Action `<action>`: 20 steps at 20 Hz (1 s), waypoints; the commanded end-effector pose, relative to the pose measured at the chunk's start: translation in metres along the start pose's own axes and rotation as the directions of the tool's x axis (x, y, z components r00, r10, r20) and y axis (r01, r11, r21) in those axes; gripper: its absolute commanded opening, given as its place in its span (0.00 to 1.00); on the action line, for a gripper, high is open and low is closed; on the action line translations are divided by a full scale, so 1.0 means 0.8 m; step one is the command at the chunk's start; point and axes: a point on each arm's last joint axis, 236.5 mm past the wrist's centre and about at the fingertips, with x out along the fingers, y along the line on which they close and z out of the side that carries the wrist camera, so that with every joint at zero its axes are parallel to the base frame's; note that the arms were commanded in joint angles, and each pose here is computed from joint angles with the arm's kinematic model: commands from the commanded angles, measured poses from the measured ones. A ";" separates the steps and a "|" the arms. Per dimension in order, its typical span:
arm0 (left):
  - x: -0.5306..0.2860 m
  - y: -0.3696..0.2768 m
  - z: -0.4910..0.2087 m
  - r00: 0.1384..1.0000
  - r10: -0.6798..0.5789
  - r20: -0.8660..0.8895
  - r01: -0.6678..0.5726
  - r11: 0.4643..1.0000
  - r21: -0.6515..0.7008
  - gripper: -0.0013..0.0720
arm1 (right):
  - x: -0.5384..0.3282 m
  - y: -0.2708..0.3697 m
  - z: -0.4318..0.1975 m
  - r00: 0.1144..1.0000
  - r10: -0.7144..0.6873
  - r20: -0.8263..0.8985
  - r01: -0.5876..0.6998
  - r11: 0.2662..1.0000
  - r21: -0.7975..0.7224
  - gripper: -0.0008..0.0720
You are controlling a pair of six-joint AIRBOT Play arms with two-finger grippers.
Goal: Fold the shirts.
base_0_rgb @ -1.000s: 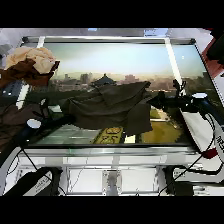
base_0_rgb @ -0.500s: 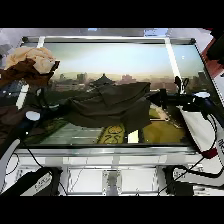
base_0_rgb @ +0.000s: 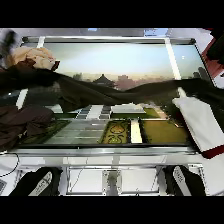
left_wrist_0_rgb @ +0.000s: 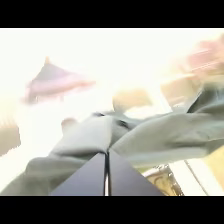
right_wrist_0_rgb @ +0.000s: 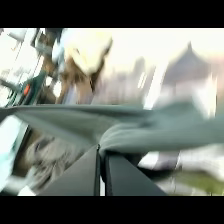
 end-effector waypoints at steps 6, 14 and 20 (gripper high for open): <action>-0.297 -0.126 0.131 0.834 0.178 0.522 -0.314 0.931 0.184 0.03 | -0.150 0.239 0.101 0.797 -0.125 0.590 0.490 0.706 -0.512 0.05; 0.006 0.047 -0.028 0.965 0.105 -0.242 -0.121 0.991 -0.052 0.03 | -0.064 0.023 0.087 0.966 -0.155 0.206 0.192 0.966 -0.175 0.05; 0.220 0.195 -0.148 0.906 0.078 -0.417 -0.231 0.915 -0.331 0.04 | 0.111 -0.206 -0.026 0.934 -0.354 -0.053 0.355 0.935 0.019 0.05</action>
